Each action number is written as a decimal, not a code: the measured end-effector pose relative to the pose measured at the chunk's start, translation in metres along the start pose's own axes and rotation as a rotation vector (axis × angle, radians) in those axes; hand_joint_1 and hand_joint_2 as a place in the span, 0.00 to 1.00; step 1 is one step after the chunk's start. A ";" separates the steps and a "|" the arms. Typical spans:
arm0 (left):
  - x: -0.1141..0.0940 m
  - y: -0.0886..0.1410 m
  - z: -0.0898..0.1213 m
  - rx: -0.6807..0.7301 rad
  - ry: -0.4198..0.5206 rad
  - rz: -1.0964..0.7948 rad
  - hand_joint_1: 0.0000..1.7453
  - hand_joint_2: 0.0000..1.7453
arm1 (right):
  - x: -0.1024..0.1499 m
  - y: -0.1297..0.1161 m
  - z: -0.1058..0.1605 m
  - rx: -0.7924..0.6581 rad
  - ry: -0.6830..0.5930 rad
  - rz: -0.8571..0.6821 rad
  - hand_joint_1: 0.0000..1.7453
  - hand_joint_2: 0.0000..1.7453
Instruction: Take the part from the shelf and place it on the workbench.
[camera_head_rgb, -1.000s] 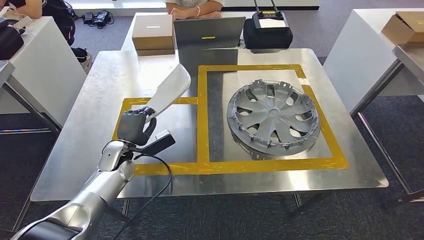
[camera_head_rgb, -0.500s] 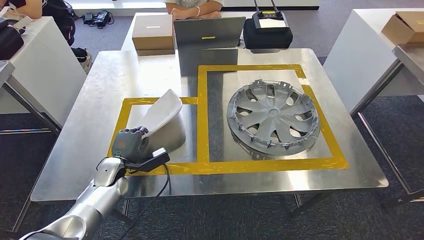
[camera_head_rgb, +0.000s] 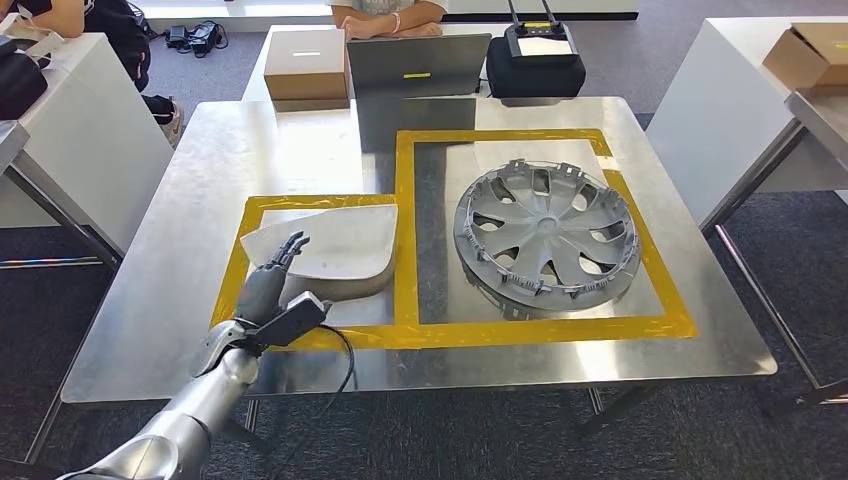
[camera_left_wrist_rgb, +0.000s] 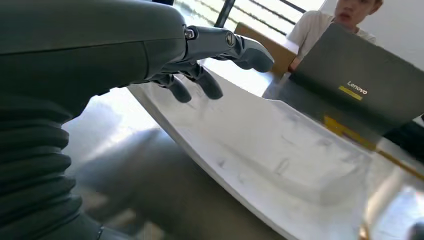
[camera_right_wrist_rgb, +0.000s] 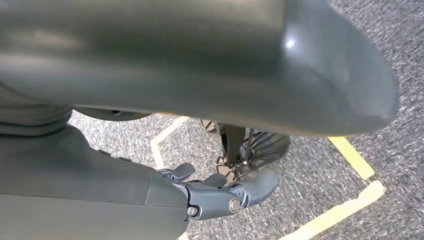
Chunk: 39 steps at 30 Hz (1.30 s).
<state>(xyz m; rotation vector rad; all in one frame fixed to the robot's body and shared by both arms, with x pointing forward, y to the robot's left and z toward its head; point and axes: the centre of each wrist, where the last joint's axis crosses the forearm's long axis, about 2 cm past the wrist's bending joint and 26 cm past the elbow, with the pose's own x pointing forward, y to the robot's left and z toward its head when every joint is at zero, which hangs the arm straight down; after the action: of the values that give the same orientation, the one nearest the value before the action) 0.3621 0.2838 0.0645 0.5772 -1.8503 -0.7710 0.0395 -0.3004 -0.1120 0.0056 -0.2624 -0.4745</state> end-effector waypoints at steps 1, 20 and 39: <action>0.002 -0.002 0.000 0.016 0.009 0.108 0.00 0.00 | 0.000 0.000 0.000 0.000 -0.001 0.000 0.00 0.00; 0.085 0.027 0.014 0.228 -0.384 0.958 0.00 0.00 | 0.000 -0.004 0.000 -0.009 0.003 -0.018 0.00 0.00; 0.105 0.029 0.034 0.263 -0.444 0.999 0.00 0.00 | 0.004 -0.009 0.000 -0.017 0.001 -0.007 0.00 0.00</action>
<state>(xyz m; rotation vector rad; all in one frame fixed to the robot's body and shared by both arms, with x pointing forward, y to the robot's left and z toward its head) 0.2899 0.2401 0.1411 -0.4204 -2.3106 0.0342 0.0393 -0.3101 -0.1118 -0.0099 -0.2573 -0.4837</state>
